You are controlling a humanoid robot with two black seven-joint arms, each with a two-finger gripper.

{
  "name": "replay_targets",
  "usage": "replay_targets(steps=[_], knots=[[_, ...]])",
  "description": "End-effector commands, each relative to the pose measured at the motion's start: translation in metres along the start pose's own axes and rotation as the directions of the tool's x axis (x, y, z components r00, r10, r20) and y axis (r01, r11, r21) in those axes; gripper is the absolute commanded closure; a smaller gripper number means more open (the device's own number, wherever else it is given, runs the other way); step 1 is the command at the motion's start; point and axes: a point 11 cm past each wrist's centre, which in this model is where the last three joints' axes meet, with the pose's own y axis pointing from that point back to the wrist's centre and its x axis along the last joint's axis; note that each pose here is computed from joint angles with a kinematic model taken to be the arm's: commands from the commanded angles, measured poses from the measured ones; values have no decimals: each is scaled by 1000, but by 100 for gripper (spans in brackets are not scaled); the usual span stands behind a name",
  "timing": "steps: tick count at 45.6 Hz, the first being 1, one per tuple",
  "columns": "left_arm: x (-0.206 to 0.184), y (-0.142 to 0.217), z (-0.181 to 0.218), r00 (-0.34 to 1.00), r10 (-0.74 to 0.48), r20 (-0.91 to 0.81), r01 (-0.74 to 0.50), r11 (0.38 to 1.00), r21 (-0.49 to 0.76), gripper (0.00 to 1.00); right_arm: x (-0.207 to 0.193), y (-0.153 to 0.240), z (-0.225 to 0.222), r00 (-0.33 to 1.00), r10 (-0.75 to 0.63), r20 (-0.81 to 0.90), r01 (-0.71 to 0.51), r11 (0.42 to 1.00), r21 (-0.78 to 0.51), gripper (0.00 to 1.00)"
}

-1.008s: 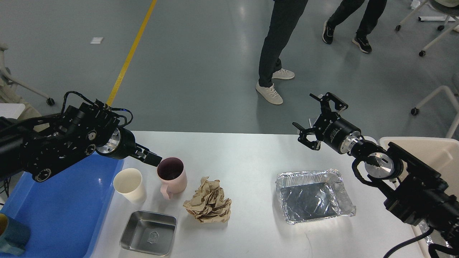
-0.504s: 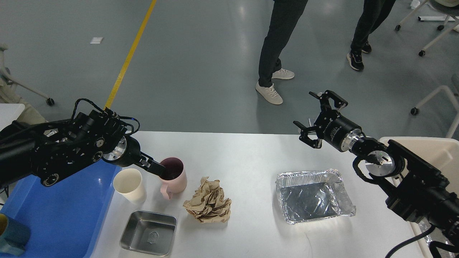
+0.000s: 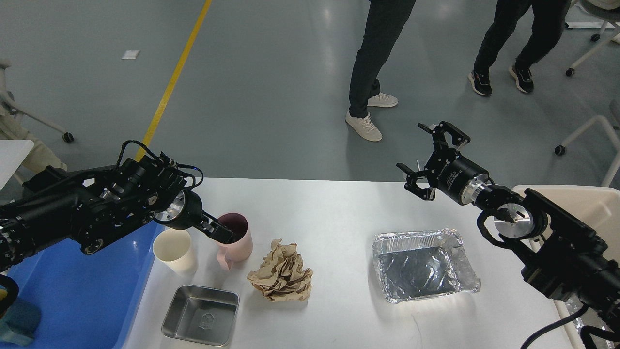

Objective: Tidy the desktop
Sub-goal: 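Reach the left gripper toward the pink mug's rim, then grasp the pink mug by its rim with the left gripper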

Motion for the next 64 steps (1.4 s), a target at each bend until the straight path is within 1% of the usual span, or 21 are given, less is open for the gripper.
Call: replay_targets(steps=[1,13,19,24,32,37,42,43,47,50,55,61,64], knots=[[3,1,-2,1000,9,0,-9,1000,5,3,1,1,0,1000,1,0,-1,1000,0,0],[-2,1,-16,999,24,-24,-23,999,36,3,1,1,0,1000,-1,0,1,1000,0,0],[-5,-3,-24,999,34,-27,-32,998,60,6,1,1,0,1000,1,0,-1,1000,0,0],[-8,-4,-30,999,37,-25,-36,997,74,7,1,1,1,1000,0,1,0,1000,0,0],[-8,-12,-24,999,35,-7,-35,998,47,10,1,1,1,1000,1,1,-1,1000,-2,0],[-11,-18,-20,999,33,12,-33,999,42,15,1,1,1,1000,0,3,0,1000,1,0],[-10,-22,-18,999,30,18,-30,999,36,16,1,1,1,1000,0,3,0,1000,1,0],[-9,-23,-17,999,28,18,-29,999,31,19,0,1,1,1000,-1,3,1,1000,1,0],[-7,-25,-13,999,34,24,-34,999,14,24,1,1,2,1000,0,4,0,1000,0,0],[-5,-26,-11,999,39,29,-40,999,10,31,1,1,2,1000,1,4,-1,1000,0,0],[-3,-23,-13,998,45,32,-45,999,11,46,1,1,3,1000,0,4,0,1000,-2,0],[-6,-22,-13,999,28,44,-28,999,-18,74,0,1,3,1000,-1,5,1,1000,-2,0],[-8,-20,-14,998,14,57,-12,1000,-27,79,1,1,4,1000,0,6,0,1000,-3,0]])
